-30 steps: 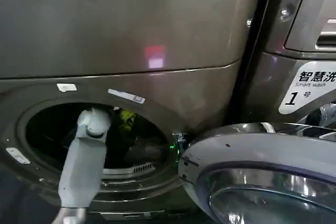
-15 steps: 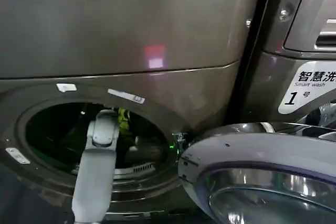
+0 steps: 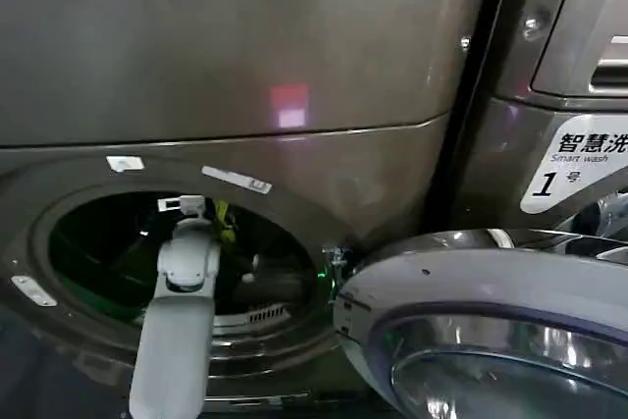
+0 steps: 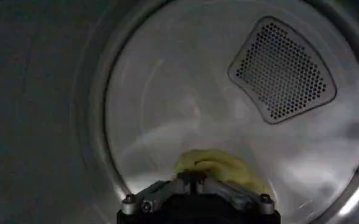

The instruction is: Grasp the clothes from the dryer.

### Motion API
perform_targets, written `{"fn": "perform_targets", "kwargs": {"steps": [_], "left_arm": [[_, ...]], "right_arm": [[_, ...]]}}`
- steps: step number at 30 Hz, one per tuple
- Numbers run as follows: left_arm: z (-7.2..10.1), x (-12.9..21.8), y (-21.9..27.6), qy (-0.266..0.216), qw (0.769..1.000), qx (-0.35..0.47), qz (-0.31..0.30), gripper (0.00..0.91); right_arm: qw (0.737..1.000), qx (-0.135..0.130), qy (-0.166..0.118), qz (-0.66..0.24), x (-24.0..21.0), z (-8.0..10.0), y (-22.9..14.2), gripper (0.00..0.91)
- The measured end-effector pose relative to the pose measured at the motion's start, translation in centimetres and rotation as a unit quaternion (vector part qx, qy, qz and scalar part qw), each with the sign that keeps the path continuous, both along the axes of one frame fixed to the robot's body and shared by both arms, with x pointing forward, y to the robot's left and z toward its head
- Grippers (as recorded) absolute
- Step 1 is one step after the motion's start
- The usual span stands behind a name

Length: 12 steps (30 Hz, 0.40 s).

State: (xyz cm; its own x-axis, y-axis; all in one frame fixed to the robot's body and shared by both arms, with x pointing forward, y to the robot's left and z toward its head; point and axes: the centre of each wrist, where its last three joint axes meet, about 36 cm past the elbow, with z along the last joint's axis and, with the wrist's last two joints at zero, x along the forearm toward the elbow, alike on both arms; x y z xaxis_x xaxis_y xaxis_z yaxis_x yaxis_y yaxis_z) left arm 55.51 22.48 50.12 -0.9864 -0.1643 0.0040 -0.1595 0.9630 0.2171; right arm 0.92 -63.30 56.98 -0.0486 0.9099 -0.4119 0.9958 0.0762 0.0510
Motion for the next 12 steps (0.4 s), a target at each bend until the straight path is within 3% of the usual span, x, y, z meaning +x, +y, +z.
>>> {"fn": "perform_targets", "kwargs": {"steps": [12], "left_arm": [[-0.34,0.11,0.17,0.011,1.0,-0.022,-0.01,0.0]], "right_arm": [[1.0,-0.001,-0.007,-0.003,-0.4,-0.08,-0.12,0.907]]}}
